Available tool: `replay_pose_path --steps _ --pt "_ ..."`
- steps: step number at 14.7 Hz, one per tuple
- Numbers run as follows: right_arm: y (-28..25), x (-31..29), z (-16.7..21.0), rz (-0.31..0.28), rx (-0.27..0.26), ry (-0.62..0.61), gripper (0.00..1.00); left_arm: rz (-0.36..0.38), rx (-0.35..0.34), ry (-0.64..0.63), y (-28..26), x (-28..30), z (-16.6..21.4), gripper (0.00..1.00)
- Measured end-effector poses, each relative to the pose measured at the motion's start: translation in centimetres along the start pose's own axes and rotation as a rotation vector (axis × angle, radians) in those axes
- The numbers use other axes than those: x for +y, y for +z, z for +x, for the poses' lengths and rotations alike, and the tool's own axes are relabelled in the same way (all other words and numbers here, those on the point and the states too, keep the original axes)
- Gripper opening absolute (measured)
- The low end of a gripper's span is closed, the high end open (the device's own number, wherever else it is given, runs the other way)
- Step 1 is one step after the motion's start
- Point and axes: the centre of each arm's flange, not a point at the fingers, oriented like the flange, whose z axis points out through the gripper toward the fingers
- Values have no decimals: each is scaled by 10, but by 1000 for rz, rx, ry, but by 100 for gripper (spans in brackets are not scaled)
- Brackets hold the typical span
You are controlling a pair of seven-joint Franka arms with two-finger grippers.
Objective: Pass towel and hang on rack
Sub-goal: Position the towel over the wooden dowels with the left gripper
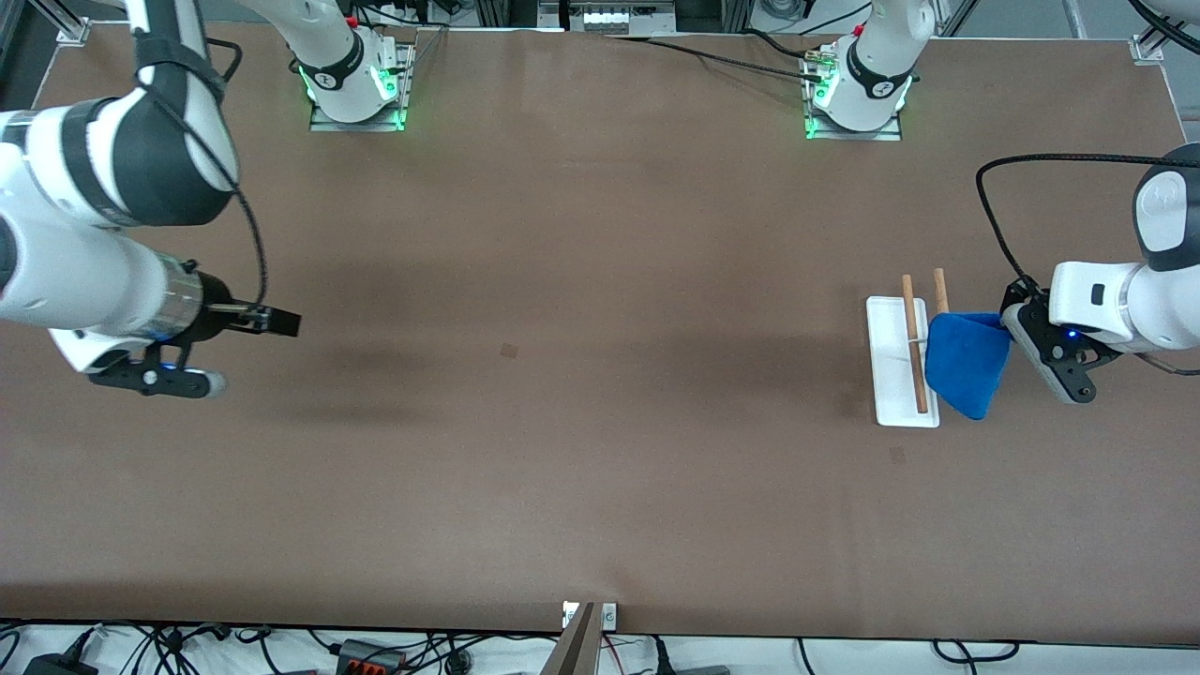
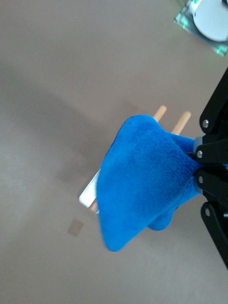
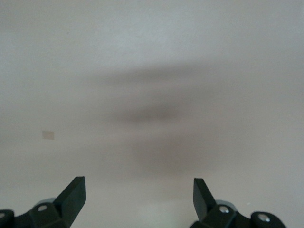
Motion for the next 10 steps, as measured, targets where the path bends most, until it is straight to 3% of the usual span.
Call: replay_pose_path --steps 6,10 --pt "-56 95 -1 59 101 8 100 22 -3 29 -3 6 9 3" --pt "-85 118 -19 26 155 -62 100 50 13 107 -3 5 15 3"
